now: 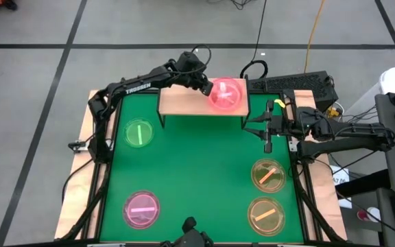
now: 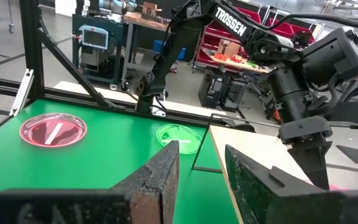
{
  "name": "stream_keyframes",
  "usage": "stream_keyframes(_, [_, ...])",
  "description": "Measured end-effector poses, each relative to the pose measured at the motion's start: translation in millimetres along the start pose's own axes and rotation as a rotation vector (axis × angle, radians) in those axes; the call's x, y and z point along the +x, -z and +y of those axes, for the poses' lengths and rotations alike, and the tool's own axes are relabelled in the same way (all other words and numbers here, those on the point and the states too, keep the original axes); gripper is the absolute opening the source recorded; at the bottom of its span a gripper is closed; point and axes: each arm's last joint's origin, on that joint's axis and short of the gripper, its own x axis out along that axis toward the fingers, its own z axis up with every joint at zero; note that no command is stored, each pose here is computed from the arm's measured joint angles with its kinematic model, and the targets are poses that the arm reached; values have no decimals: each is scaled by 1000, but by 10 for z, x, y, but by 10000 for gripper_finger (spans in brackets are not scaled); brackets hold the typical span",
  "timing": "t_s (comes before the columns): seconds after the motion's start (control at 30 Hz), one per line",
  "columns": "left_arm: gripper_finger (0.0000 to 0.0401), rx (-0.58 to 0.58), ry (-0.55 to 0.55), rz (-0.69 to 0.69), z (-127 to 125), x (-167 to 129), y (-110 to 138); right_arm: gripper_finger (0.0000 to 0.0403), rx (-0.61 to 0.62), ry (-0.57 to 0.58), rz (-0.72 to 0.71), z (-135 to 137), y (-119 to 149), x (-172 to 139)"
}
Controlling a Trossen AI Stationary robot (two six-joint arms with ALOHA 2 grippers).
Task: Place and stack plates onto a shelf
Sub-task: Stack the pink plate on top of the green plates on the shelf
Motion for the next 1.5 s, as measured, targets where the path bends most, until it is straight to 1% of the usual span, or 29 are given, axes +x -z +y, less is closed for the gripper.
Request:
stream_keyframes(0.4, [22, 17, 1, -7, -1, 0, -7, 114, 0, 0, -1, 0, -1, 0])
stream_keyframes(0.63, [22, 22, 14, -45, -13, -2, -45, 114, 0, 0, -2, 0, -2, 0])
stream_keyframes(0.9, [22, 29, 16, -44, -13, -2, -45, 114, 1, 1, -2, 0, -2, 0])
stream_keyframes(1.03, [22, 24, 36, -37, -19, -2, -42, 114, 0, 0, -2, 0, -2, 0])
stream_keyframes(1.13, [22, -6, 20, -43, -16, -1, -44, 114, -1, 0, -2, 0, -2, 0])
stream_keyframes(1.5, [21, -1, 7, -52, -11, -2, -50, 114, 0, 0, -2, 0, -2, 0])
